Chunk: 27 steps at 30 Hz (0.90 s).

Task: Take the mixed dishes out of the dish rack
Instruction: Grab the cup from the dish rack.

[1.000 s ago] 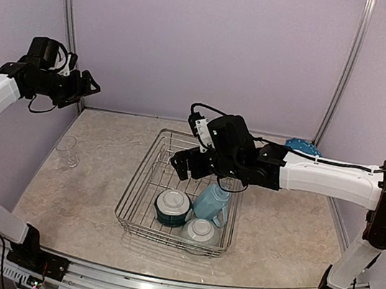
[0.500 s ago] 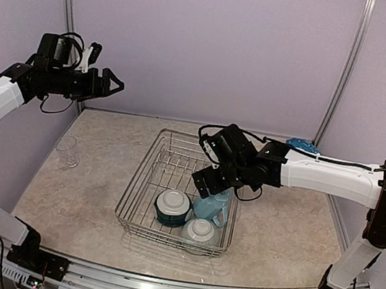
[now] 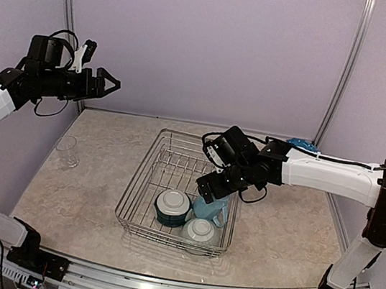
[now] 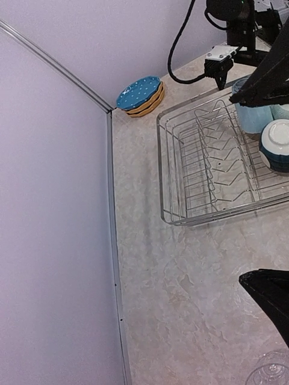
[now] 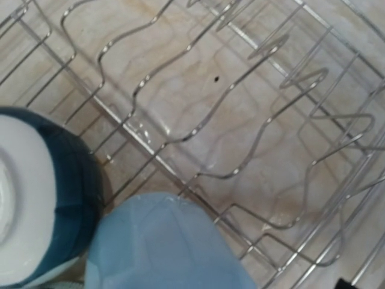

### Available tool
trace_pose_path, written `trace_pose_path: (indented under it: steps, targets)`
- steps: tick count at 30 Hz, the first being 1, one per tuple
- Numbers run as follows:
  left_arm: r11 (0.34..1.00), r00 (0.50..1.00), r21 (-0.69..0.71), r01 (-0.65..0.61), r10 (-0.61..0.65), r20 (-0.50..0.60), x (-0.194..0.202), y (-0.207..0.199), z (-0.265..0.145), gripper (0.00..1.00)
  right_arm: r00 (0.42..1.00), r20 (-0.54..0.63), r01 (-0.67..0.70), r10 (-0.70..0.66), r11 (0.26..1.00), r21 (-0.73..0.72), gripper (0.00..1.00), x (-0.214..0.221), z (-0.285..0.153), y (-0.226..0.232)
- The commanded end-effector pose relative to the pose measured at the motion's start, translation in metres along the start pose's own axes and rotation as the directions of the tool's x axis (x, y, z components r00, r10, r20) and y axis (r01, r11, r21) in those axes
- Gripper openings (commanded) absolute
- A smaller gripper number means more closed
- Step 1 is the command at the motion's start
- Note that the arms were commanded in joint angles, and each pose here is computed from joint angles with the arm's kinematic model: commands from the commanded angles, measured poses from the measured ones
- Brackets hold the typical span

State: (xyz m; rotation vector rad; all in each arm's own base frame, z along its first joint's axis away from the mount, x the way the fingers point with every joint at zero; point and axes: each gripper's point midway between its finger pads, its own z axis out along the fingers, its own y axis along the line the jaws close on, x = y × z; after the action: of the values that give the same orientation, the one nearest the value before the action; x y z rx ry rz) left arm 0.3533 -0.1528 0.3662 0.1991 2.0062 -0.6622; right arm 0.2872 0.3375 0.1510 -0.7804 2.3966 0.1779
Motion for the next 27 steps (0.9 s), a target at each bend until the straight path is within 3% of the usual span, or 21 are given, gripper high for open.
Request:
trace_pose_path:
  steps: [1, 9, 18, 27]
  targets:
    - [1.0, 1.0, 0.018, -0.02, 0.02, 0.004, 0.0, -0.003, 0.0, 0.89, 0.997, -0.077, -0.012, 0.011, 1.0, -0.011, 1.0, 0.022, 0.017, -0.001]
    - [0.999, 1.0, 0.036, -0.014, 0.015, -0.016, 0.004, -0.007, 0.004, 0.89, 0.996, -0.091, -0.025, 0.019, 0.998, -0.063, 0.99, 0.033, 0.029, 0.003]
    - [1.0, 1.0, 0.022, -0.022, 0.022, -0.015, 0.007, -0.006, 0.005, 0.89, 0.993, -0.12, -0.029, 0.016, 0.994, -0.101, 0.81, 0.034, 0.041, 0.012]
    - [0.998, 0.999, 0.054, -0.013, 0.015, -0.031, 0.009, -0.012, 0.007, 0.89, 0.998, -0.057, -0.038, 0.033, 0.995, -0.096, 0.61, 0.016, 0.024, 0.008]
